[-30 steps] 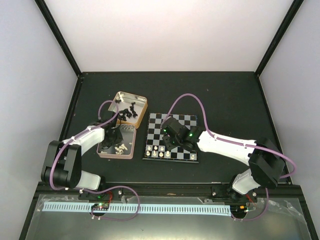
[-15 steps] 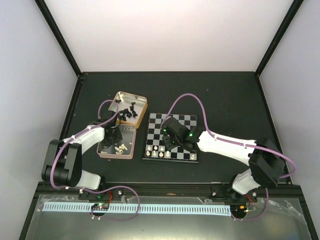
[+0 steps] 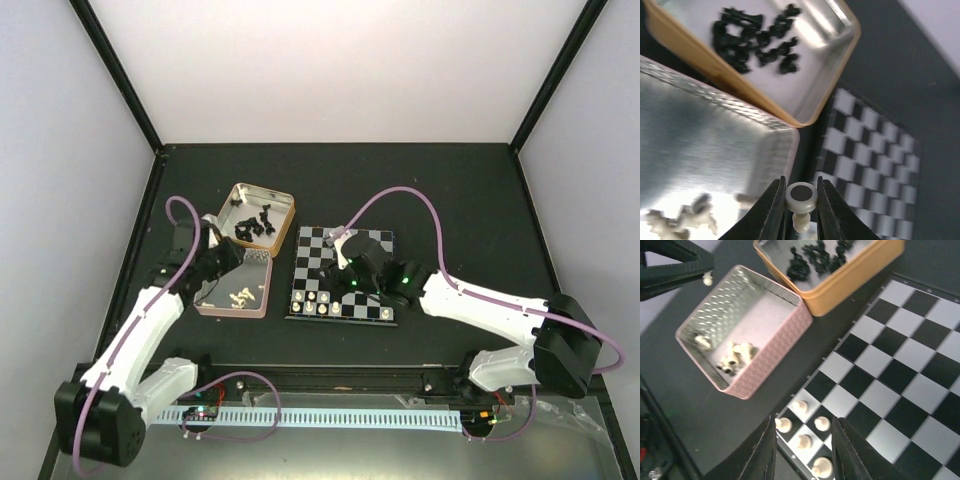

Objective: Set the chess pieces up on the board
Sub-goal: Pick up the chess piece from the storage box, then place the chess piece on the chessboard.

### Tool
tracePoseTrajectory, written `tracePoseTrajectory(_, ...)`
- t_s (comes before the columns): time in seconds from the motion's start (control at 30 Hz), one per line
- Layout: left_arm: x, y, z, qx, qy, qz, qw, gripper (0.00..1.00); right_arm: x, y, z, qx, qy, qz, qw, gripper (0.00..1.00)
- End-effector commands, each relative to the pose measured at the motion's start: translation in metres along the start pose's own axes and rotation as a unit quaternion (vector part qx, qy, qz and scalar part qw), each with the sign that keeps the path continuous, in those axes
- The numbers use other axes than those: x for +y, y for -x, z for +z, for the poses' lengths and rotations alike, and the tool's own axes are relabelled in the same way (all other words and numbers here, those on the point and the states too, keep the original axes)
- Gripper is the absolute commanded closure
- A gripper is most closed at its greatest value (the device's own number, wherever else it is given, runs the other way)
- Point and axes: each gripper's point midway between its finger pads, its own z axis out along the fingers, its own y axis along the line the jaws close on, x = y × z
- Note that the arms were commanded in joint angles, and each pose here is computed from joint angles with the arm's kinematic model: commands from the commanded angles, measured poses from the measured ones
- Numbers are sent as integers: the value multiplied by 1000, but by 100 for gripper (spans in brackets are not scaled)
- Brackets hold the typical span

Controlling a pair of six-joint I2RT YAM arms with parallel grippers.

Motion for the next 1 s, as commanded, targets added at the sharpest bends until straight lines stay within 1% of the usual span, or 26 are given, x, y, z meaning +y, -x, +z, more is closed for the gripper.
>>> tracePoseTrajectory(0.0, -45, -4, -23, 15, -123, -85, 989, 83, 25, 26, -7, -51, 62, 11, 997, 67)
tracePoseTrajectory(0.07, -64, -7, -29, 23, -179, -120, 976, 84, 27, 31, -7, -56, 64, 14, 996, 62)
tracePoseTrajectory(0.13, -78, -15, -31, 43, -226, -165, 959, 84, 30, 37, -8, -63, 68, 13, 996, 60)
tracePoseTrajectory(0.27, -98, -31, -32, 84, -277, -247, 925, 84, 34, 47, -7, -74, 69, 8, 995, 54)
tracePoseTrajectory(0.37, -117, -37, -36, 106, -301, -264, 910, 84, 35, 50, -3, -74, 68, 5, 995, 52)
tracePoseTrajectory(0.5, -143, -49, -37, 149, -316, -262, 900, 84, 42, 48, 2, -71, 84, 9, 994, 52)
tracePoseTrajectory(0.63, -159, -60, -34, 179, -326, -266, 890, 84, 42, 52, 0, -81, 86, 16, 993, 53)
tracePoseTrajectory(0.73, -167, -65, -32, 192, -329, -267, 885, 84, 38, 52, -2, -91, 79, 20, 993, 56)
tracePoseTrajectory(0.87, -174, -67, -34, 200, -337, -268, 880, 85, 31, 49, -2, -95, 66, 27, 993, 62)
tracePoseTrajectory(0.97, -176, -68, -37, 204, -341, -269, 877, 84, 27, 45, 0, -93, 59, 27, 994, 63)
